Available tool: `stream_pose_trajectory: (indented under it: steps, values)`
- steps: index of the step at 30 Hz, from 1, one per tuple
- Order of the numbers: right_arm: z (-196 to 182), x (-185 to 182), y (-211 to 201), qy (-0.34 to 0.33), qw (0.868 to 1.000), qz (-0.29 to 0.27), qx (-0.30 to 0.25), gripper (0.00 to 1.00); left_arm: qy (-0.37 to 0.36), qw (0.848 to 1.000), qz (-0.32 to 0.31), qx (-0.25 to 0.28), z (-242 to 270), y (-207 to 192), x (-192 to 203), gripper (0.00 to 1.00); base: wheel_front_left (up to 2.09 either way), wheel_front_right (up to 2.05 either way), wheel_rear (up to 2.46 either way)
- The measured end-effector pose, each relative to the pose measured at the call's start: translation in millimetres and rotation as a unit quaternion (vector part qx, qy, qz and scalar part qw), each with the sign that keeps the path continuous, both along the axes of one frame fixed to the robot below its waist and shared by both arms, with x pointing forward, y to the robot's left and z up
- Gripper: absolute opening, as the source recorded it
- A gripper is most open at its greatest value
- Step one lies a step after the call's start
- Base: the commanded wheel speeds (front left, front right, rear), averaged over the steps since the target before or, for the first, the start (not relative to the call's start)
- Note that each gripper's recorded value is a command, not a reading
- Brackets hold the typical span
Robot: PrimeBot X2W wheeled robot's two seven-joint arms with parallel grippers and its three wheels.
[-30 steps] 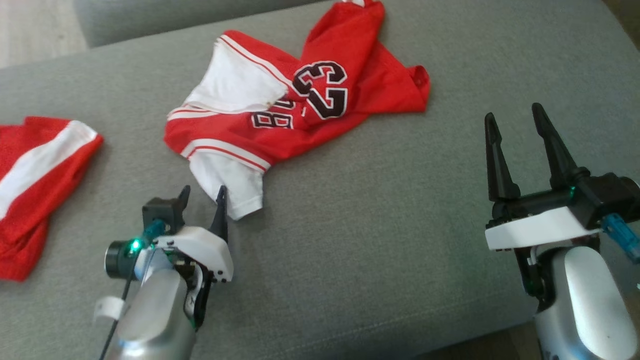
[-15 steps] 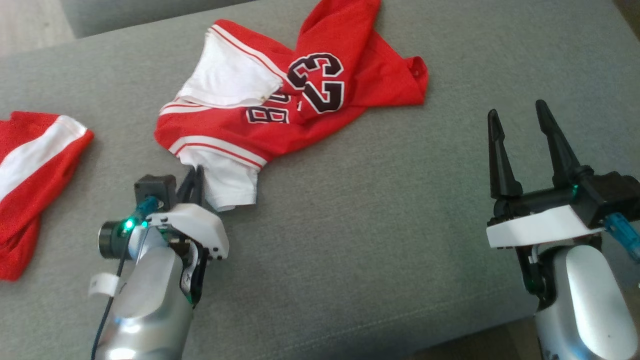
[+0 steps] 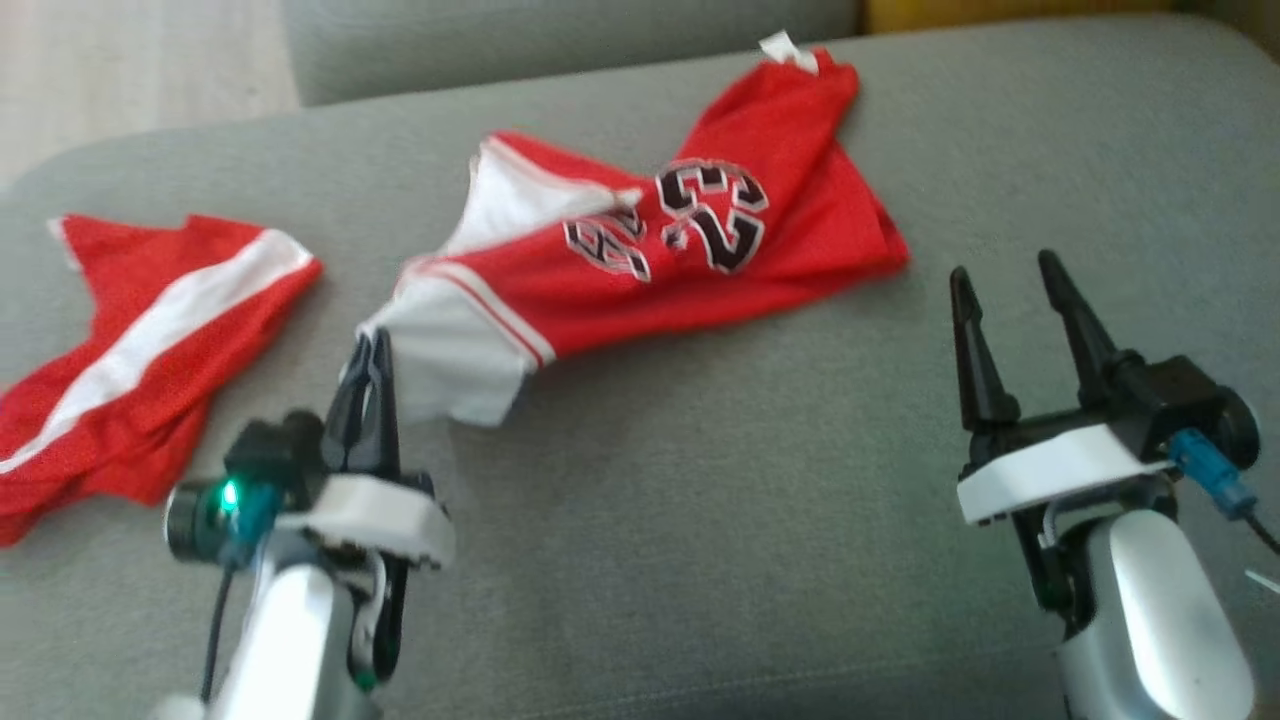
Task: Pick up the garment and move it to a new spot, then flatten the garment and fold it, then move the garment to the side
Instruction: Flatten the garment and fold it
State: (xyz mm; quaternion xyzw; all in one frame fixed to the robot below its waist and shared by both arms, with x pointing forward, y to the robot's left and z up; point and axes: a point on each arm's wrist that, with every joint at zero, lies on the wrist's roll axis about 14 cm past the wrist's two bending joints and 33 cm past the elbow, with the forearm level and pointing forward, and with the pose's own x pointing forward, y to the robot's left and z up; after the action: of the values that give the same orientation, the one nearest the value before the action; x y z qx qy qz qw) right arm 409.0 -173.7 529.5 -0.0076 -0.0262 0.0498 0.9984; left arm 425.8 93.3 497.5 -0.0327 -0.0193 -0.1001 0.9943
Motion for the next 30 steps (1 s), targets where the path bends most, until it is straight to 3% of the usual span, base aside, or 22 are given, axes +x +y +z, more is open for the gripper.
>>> stream_pose_trajectory:
  steps: [8, 13, 14, 15, 16, 20, 30]
  values:
    - [-0.7, -6.2, 14.3, 0.009, 1.0, 0.018, 0.004, 1.0, -0.002, 1.0, 0.018, 0.013, -0.7, 16.4, -41.8, 0.0, 0.0, 0.0, 0.0]
    - [3.4, -4.8, 7.6, 0.007, 1.0, 0.007, 0.008, 1.0, 0.034, 0.999, 0.01, 0.026, -25.5, 13.2, -62.7, 0.0, 0.0, 0.0, 0.0]
    - [3.3, -4.4, 5.5, 0.007, 1.0, 0.004, 0.009, 1.0, 0.042, 0.999, 0.008, 0.032, -31.0, 13.0, -64.4, 0.16, 0.0, 0.0, 0.0]
    - [3.3, -4.1, 4.2, 0.008, 1.0, 0.002, 0.009, 1.0, 0.05, 0.998, 0.007, 0.037, -37.0, 12.5, -65.8, 0.46, 0.0, 0.0, 0.0]
    - [2.9, -3.9, 3.1, 0.009, 1.0, 0.0, 0.009, 1.0, 0.059, 0.997, 0.006, 0.039, -42.5, 12.4, -67.1, 1.0, 0.0, 0.0, 0.0]
    - [1.6, -3.1, 2.6, 0.012, 1.0, -0.001, 0.009, 1.0, 0.06, 0.997, 0.014, 0.04, -42.8, 15.4, -63.2, 1.0, 0.0, 0.0, 0.0]
    - [-3.2, 1.1, 9.3, 0.019, 1.0, 0.007, 0.012, 1.0, -0.032, 0.998, 0.057, -0.009, 21.8, 34.5, -49.2, 1.0, 0.0, 0.0, 0.0]
